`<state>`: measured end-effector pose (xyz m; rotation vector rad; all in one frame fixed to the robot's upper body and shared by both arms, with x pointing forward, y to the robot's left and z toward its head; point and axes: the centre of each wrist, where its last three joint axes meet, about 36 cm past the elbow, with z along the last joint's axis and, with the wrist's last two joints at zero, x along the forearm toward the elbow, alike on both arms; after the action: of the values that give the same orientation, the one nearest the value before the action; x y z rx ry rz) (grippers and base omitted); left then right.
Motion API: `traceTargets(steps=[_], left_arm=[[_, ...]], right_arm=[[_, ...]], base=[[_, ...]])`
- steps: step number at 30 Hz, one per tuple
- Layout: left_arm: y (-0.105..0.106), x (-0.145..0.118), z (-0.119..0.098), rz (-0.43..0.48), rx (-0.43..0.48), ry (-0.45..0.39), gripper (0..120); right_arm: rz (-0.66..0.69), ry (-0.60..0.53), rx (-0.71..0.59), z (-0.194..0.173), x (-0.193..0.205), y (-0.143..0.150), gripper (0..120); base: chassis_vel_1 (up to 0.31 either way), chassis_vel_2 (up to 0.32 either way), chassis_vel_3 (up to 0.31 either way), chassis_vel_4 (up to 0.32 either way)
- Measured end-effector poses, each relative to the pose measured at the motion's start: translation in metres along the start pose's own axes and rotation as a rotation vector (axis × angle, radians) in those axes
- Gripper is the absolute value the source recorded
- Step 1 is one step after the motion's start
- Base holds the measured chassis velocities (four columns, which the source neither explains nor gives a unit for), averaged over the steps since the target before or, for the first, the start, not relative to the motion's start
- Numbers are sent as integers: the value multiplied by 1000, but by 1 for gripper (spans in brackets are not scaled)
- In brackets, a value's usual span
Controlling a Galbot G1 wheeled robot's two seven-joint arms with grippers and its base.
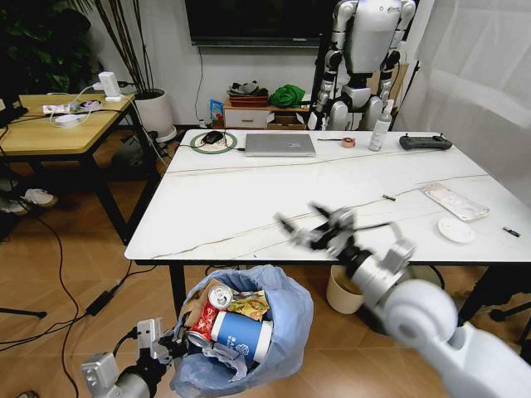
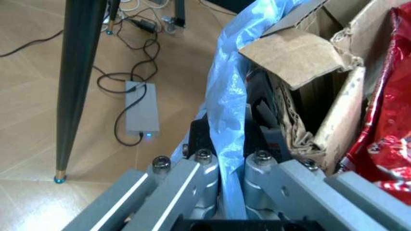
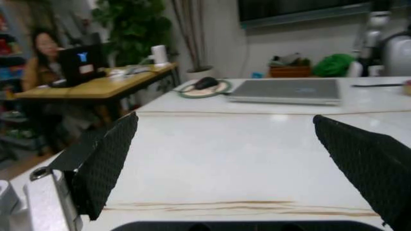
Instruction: Pick up the trash bin and place the trash from the table into it.
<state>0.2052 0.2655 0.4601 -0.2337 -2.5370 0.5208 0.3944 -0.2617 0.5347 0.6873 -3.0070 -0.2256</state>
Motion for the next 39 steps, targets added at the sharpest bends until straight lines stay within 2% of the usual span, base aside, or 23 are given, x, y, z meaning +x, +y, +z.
traceTargets(steps=[2,3,8,10,13,16,22,39], left_arm=[[-1,1,-1,8,-2,-3,0],[-1,1,-1,8,-2,-3,0],[-4,2,-2,25,-11,-10,0],[-4,2,-2,26,-11,-11,0],[-6,1,-2,36,-14,-13,0],[-6,1,-4,40,-18,-15,0],[-5,0,-6,44,-22,-19,0],[-4,2,-7,36,-21,-20,0]], right_arm=[[85,28,19,-10,0,-17,100],[85,28,19,-10,0,-17,100],[332,148,105,-33,13,-66,100],[347,153,108,-34,15,-70,100],[438,209,108,-33,33,-113,100],[480,246,101,-27,49,-138,100],[506,292,63,-5,71,-172,100],[489,337,50,23,59,-203,100]], base=[[0,0,0,0],[0,0,0,0],[0,0,0,0],[0,0,0,0],[0,0,0,0],[0,0,0,0],[0,0,0,0],[0,0,0,0]])
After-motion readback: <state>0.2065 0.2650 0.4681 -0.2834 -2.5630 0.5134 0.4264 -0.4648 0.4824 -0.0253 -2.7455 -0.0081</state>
